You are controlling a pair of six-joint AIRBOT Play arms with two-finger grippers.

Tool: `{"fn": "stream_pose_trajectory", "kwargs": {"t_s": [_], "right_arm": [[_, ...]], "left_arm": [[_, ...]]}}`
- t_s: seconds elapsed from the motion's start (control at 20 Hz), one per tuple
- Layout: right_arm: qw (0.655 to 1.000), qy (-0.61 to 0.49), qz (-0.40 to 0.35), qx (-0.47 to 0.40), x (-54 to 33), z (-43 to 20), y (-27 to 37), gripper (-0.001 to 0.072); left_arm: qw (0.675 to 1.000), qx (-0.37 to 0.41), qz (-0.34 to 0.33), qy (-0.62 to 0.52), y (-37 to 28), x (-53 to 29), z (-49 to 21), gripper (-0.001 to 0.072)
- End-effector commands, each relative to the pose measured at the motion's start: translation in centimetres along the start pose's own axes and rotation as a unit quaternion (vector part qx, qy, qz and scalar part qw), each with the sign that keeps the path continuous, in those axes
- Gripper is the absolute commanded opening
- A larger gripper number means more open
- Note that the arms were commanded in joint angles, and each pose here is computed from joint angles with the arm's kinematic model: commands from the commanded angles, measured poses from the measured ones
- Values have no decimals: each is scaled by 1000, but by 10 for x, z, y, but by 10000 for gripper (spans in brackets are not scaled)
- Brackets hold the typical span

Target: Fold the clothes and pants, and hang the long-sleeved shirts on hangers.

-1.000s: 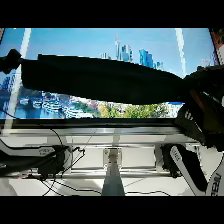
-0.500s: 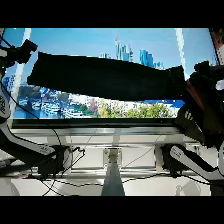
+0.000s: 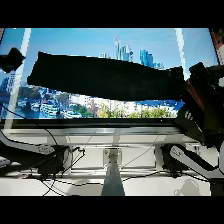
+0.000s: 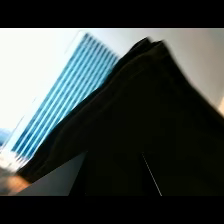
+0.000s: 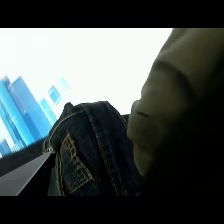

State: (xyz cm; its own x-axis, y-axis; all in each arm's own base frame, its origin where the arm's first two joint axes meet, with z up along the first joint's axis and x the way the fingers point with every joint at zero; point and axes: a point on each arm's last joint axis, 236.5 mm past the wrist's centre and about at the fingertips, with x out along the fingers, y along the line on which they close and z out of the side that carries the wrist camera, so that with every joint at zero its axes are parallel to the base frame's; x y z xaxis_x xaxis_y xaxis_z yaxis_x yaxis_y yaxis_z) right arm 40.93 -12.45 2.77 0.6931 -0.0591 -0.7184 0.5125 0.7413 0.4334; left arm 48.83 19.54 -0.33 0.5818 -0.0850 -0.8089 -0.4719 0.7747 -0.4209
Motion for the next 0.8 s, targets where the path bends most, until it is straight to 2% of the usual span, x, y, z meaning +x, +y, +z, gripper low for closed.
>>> {"fn": "stream_pose_trajectory", "kwargs": {"t_s": [0.0,0.05,0.1,0.15,0.2,0.4,0.55,0.75], "right_arm": [[999,7,6,-44,-5,3,7,688],[999,3,9,-43,-7,7,10,688],[999,-1,14,-40,-8,11,13,688],[999,-1,17,-40,-10,13,16,688],[999,3,20,-43,-12,13,19,688],[995,6,30,-93,-19,18,31,688],[986,-9,51,-157,-23,23,59,688],[978,-47,83,-187,-24,26,102,687]], "left_arm": [[993,-47,80,69,65,-21,-60,342],[994,-67,71,49,66,-15,-69,350],[994,-88,59,27,65,-9,-74,436],[993,-111,45,7,63,-2,-77,595],[990,-136,32,-5,62,5,-79,635],[985,-170,5,-17,59,34,-82,636],[982,-184,-22,-32,49,56,-77,635],[977,-196,-38,-75,42,72,-62,633]]}}
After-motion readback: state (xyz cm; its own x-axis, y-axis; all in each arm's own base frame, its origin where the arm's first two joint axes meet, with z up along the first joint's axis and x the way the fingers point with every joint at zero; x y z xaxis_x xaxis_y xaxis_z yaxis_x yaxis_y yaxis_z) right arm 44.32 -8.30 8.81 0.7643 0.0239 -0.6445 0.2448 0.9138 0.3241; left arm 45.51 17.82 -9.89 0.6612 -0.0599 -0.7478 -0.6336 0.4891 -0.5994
